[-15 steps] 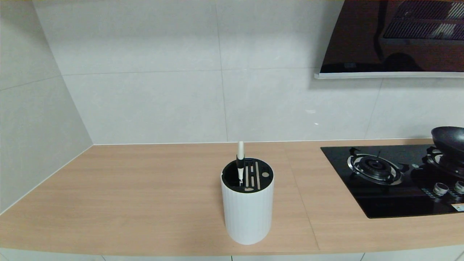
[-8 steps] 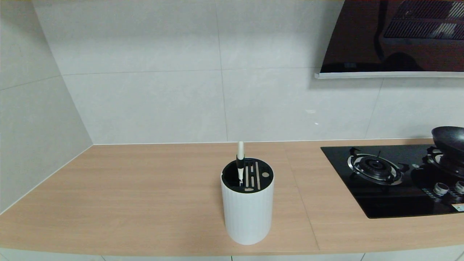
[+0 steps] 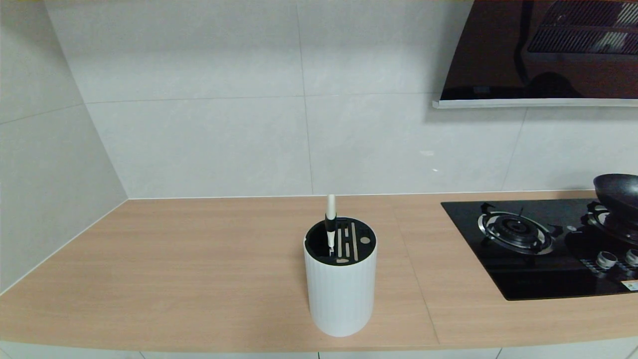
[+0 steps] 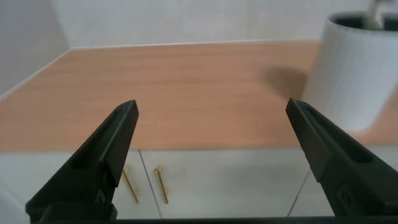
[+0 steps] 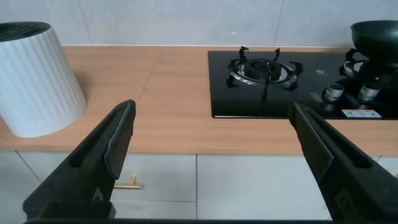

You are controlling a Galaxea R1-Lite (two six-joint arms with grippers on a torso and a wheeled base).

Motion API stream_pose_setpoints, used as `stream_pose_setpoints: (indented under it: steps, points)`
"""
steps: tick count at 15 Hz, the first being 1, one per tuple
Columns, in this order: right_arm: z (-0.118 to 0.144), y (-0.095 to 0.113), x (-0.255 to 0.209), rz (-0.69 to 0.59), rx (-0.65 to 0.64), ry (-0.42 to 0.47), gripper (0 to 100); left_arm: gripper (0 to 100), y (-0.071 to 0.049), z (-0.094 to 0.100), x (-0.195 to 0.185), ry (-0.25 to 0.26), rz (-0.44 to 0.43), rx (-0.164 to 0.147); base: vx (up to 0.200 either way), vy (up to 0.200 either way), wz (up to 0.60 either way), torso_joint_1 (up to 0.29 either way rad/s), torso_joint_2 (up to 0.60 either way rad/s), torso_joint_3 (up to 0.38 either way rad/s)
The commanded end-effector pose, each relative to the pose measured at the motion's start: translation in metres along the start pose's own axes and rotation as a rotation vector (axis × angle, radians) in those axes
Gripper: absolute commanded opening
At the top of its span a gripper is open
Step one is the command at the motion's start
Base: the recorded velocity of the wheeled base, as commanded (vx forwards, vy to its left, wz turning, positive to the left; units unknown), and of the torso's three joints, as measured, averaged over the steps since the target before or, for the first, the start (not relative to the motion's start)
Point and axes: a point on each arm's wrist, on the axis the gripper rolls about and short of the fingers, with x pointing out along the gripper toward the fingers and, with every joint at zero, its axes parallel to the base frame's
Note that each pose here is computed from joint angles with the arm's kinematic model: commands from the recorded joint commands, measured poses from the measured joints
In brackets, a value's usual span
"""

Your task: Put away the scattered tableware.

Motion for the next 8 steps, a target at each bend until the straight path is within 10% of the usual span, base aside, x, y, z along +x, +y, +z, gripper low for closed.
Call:
stream_pose_setpoints:
  steps: [1, 4, 8]
  points:
    - [-0.0006, 0.0, 0.0001, 0.001, -0.001, 0.006, 100, 100, 0.0, -0.0003, 0.0002, 0.004, 0.001, 0.001, 0.0, 0.0, 0.0, 0.0, 0.0, 0.0]
    - [-0.0006, 0.0, 0.0001, 0.003, 0.008, 0.006, 100, 100, 0.0, -0.0001, 0.0002, 0.003, 0.003, -0.072, 0.0, 0.0, 0.0, 0.0, 0.0, 0.0]
    - [-0.0006, 0.0, 0.0001, 0.003, 0.008, 0.006, 100, 100, 0.0, -0.0001, 0.0001, 0.001, 0.003, -0.071, 0.0, 0.0, 0.0, 0.0, 0.0, 0.0]
